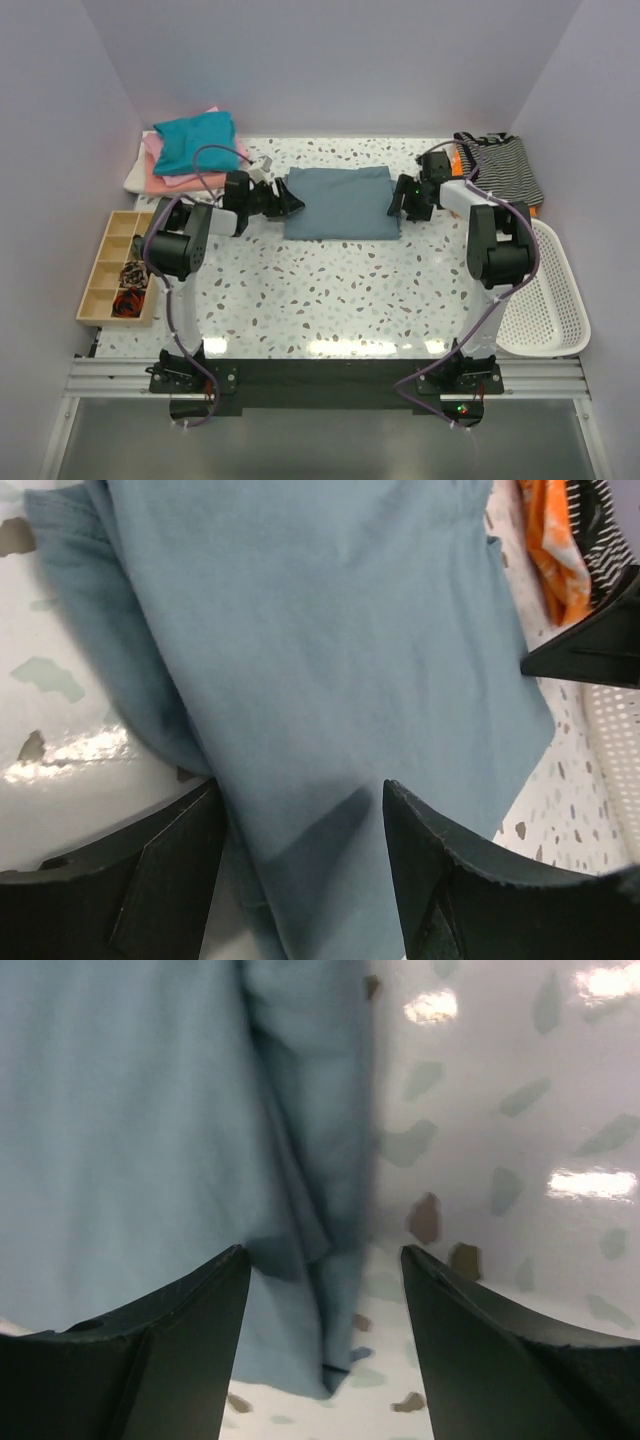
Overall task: Fold and stack the t-shirts
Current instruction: Put the neatly folded tshirt into the corner of the board with the left arm
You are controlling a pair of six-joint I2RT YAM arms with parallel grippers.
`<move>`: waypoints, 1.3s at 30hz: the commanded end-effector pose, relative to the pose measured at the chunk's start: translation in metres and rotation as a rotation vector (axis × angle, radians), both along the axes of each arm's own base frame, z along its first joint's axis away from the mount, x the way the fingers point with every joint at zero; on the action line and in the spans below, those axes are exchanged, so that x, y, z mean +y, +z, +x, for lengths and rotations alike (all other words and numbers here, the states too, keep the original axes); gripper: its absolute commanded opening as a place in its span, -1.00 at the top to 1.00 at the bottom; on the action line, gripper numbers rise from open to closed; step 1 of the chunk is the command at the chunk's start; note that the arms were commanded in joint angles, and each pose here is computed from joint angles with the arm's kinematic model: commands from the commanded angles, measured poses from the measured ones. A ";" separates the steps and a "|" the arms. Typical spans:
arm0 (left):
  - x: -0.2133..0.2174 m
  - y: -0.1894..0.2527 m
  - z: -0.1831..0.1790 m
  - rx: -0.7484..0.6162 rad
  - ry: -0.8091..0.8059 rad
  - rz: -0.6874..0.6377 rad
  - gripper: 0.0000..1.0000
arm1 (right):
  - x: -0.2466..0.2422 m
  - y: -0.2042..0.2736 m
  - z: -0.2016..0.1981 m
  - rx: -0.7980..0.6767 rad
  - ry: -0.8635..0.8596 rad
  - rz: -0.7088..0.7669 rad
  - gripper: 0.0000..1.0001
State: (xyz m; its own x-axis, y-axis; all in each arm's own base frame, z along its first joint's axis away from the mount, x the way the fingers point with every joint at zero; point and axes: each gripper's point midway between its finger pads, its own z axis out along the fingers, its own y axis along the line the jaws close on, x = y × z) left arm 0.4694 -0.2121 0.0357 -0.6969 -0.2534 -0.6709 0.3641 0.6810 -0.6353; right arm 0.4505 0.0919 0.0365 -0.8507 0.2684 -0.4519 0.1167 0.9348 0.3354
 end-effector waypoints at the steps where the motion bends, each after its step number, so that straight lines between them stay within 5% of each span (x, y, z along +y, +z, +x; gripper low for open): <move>1: -0.014 -0.025 -0.011 0.090 -0.063 -0.107 -0.38 | 0.011 -0.015 0.010 0.035 0.008 0.071 -0.34; 6: -0.030 -0.030 -0.017 0.101 -0.129 -0.229 -0.33 | 0.035 -0.036 0.014 0.092 0.083 0.196 -0.33; 9: -0.039 -0.025 -0.018 0.098 -0.161 -0.313 -0.11 | 0.050 -0.040 0.012 0.113 0.128 0.280 -0.32; 13: -0.053 -0.016 -0.012 0.083 -0.188 -0.346 1.00 | 0.052 -0.041 0.006 0.117 0.144 0.291 -0.32; 18: -0.053 0.023 0.018 0.030 -0.141 -0.227 1.00 | 0.046 -0.022 0.006 0.060 0.129 0.256 -0.32; 22: -0.024 0.045 0.046 0.016 -0.052 0.085 1.00 | 0.041 0.007 0.004 -0.010 0.118 0.232 -0.33; 28: 0.026 0.149 0.108 -0.141 0.084 0.304 1.00 | 0.041 0.033 0.000 -0.057 0.127 0.241 -0.33; 34: 0.109 0.211 0.151 -0.222 0.228 0.349 1.00 | 0.046 0.039 -0.006 -0.065 0.142 0.264 -0.33; 39: 0.226 0.238 0.169 -0.258 0.388 0.348 1.00 | 0.054 0.037 -0.008 -0.059 0.163 0.271 -0.33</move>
State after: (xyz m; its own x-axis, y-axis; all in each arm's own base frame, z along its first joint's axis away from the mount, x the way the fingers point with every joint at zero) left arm 0.6319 -0.0895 0.2657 -0.4306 -0.1646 -0.8874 0.2858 0.9078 -0.3071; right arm 0.4428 0.1361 0.0568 -0.8763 0.2650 -0.4023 -0.0078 0.8272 0.5619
